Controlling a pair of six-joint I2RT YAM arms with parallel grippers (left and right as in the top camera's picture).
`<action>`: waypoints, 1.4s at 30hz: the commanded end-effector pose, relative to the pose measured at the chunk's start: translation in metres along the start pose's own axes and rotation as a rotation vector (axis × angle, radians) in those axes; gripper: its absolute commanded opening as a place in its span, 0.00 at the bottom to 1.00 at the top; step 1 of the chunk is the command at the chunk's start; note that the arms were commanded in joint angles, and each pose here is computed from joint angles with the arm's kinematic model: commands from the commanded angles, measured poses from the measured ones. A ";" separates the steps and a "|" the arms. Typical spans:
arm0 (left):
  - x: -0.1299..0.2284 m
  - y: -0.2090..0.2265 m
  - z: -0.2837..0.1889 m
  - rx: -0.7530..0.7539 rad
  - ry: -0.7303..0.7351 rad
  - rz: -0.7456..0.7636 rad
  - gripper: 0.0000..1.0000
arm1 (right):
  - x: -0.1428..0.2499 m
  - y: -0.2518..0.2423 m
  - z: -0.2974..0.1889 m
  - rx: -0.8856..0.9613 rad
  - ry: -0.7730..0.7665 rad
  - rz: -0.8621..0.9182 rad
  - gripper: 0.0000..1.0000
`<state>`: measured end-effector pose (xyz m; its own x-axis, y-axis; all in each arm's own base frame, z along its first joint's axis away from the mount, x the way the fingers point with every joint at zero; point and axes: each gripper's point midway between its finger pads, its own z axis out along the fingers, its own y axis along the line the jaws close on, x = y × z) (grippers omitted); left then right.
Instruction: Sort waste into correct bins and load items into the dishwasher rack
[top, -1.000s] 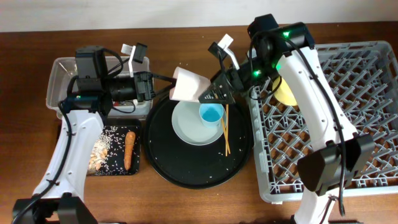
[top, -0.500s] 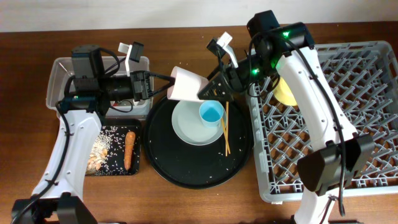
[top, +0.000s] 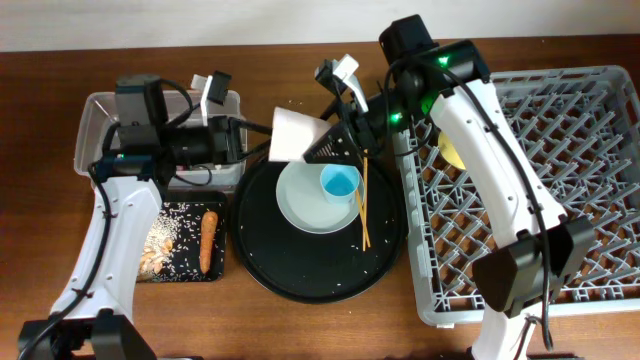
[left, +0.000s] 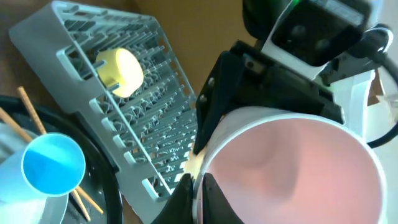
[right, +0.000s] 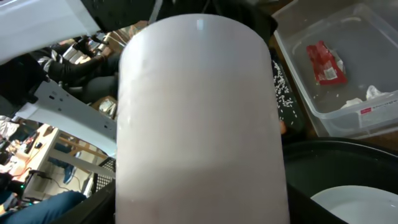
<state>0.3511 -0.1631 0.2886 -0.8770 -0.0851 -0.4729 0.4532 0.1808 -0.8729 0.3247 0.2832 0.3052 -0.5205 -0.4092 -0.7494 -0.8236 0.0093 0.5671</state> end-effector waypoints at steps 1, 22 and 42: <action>0.012 0.017 -0.001 -0.092 0.006 -0.045 0.13 | -0.005 0.001 -0.007 0.002 -0.024 -0.007 0.67; 0.099 0.112 0.039 -0.911 0.273 0.034 0.59 | 0.131 -0.098 -0.127 0.979 0.446 0.747 0.76; 0.045 0.087 0.073 -0.731 0.079 0.060 0.00 | 0.112 -0.080 -0.084 0.671 0.355 0.682 0.94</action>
<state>0.3629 -0.2185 0.1073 -0.9101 0.0664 -0.4089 0.2221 0.9114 -0.3463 0.3609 0.1246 0.1901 -0.9523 -0.2976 -0.0671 -0.3050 0.9222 0.2377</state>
